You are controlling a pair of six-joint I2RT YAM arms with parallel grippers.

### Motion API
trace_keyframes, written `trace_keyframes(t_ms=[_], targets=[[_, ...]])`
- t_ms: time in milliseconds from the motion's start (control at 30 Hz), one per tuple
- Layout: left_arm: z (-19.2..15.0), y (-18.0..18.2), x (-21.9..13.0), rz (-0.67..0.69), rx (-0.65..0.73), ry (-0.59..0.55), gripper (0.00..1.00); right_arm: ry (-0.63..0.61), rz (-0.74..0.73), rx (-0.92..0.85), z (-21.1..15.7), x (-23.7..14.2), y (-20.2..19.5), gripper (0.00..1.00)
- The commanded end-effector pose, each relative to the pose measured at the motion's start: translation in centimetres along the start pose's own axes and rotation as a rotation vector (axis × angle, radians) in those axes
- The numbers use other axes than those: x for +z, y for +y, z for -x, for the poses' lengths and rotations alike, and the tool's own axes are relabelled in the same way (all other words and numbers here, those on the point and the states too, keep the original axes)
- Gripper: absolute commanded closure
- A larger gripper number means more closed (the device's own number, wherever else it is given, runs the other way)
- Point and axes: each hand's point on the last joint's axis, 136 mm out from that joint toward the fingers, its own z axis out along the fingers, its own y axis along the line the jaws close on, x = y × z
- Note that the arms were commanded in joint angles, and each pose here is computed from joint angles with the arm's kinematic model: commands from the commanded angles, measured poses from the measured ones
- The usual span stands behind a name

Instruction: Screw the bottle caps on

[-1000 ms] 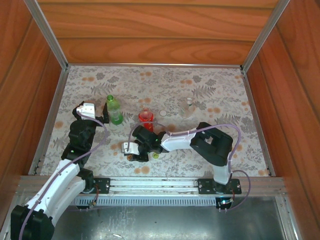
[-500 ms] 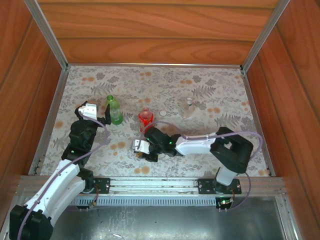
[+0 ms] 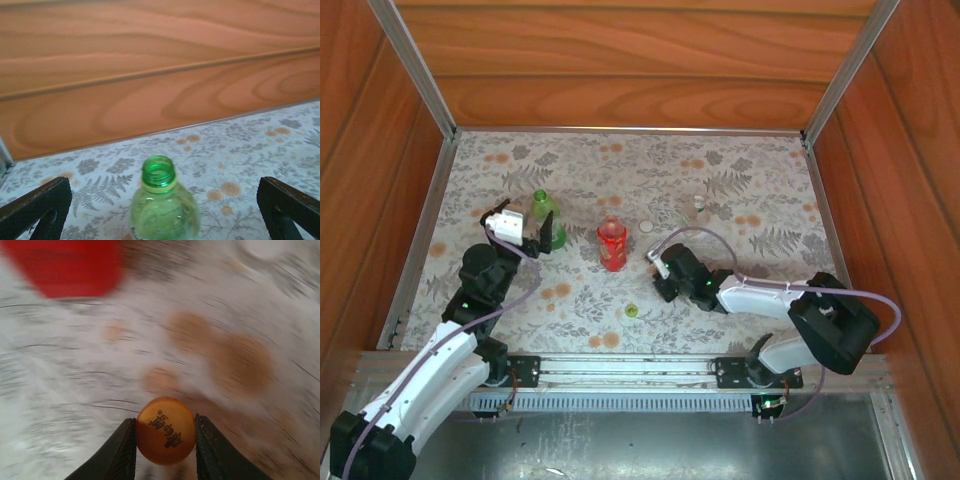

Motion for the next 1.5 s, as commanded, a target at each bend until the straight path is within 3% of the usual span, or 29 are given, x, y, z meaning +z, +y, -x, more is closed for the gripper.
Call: trace_keyframes(t_ms=[0, 267, 333, 400, 500, 700, 867, 1133, 1333, 1467], targets=[[0.9, -2.5, -0.2, -0.108, 0.066, -0.021, 0.0, 0.065, -0.216, 0.25, -2.6, -0.2, -4.7, 0.68], [-0.5, -6.5, -0.4, -0.268, 0.107, 0.022, 0.0, 0.134, -0.238, 0.359, -4.7, 0.3, -6.0, 0.64], [-1.1, -7.4, -0.5, -0.306, 0.101, 0.038, 0.0, 0.133, -0.242, 0.36, -4.4, 0.0, -6.1, 0.55], [-1.8, -8.3, -0.8, -0.354, 0.096, 0.049, 0.0, 0.114, -0.229, 0.349, -3.6, -0.5, -6.1, 0.37], [-2.5, -9.7, -1.3, -0.429, 0.085, 0.061, 0.0, 0.059, -0.196, 0.319, -2.1, -1.3, -5.8, 0.21], [-4.0, -12.7, -2.2, -0.603, 0.046, 0.104, 0.0, -0.024, -0.192, 0.285, 0.0, -2.6, -6.1, 0.06], [-5.3, -13.6, -1.3, -0.625, -0.005, 0.109, 0.0, -0.07, -0.199, 0.285, 0.9, -2.8, -6.4, 0.02], [-6.7, -13.3, 0.6, -0.527, -0.049, 0.041, 0.0, -0.124, -0.195, 0.363, 1.6, -3.3, -6.5, 0.02], [-7.4, -15.0, 1.2, -0.535, -0.02, -0.017, 0.0, -0.075, -0.195, 0.385, 1.7, -2.9, -6.4, 0.05], [-7.9, -14.9, 2.1, -0.462, -0.035, -0.057, 0.0, -0.081, -0.18, 0.388, 2.3, -3.1, -6.1, 0.05]])
